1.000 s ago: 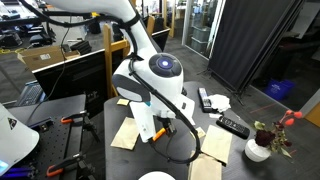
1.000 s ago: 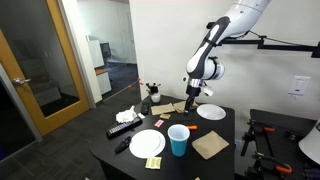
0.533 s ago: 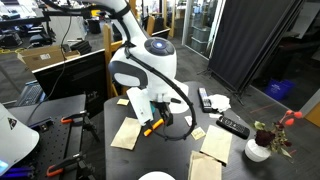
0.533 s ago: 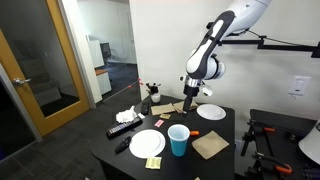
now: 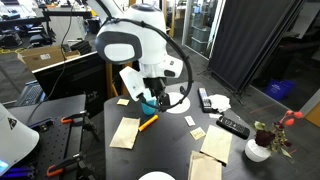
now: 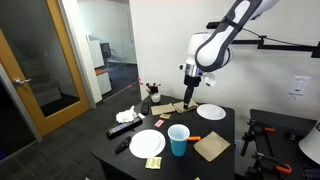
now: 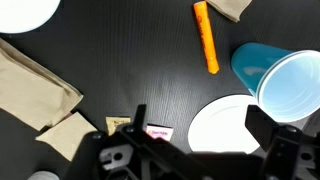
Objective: Take the orange marker out of the light blue cup
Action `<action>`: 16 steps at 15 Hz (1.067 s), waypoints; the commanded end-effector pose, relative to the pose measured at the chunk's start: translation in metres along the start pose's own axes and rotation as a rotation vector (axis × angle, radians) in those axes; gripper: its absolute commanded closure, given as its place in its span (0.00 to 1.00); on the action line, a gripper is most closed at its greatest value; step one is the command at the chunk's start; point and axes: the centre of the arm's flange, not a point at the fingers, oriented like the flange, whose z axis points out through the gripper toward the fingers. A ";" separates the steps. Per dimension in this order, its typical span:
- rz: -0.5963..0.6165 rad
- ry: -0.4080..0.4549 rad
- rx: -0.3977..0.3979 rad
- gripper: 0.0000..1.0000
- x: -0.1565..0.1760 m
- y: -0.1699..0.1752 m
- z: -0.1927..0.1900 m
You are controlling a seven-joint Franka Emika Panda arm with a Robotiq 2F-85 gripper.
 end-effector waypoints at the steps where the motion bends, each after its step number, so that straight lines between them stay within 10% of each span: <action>1: -0.011 -0.030 -0.052 0.00 -0.008 -0.018 -0.047; 16: -0.100 -0.068 -0.073 0.00 -0.003 -0.034 -0.084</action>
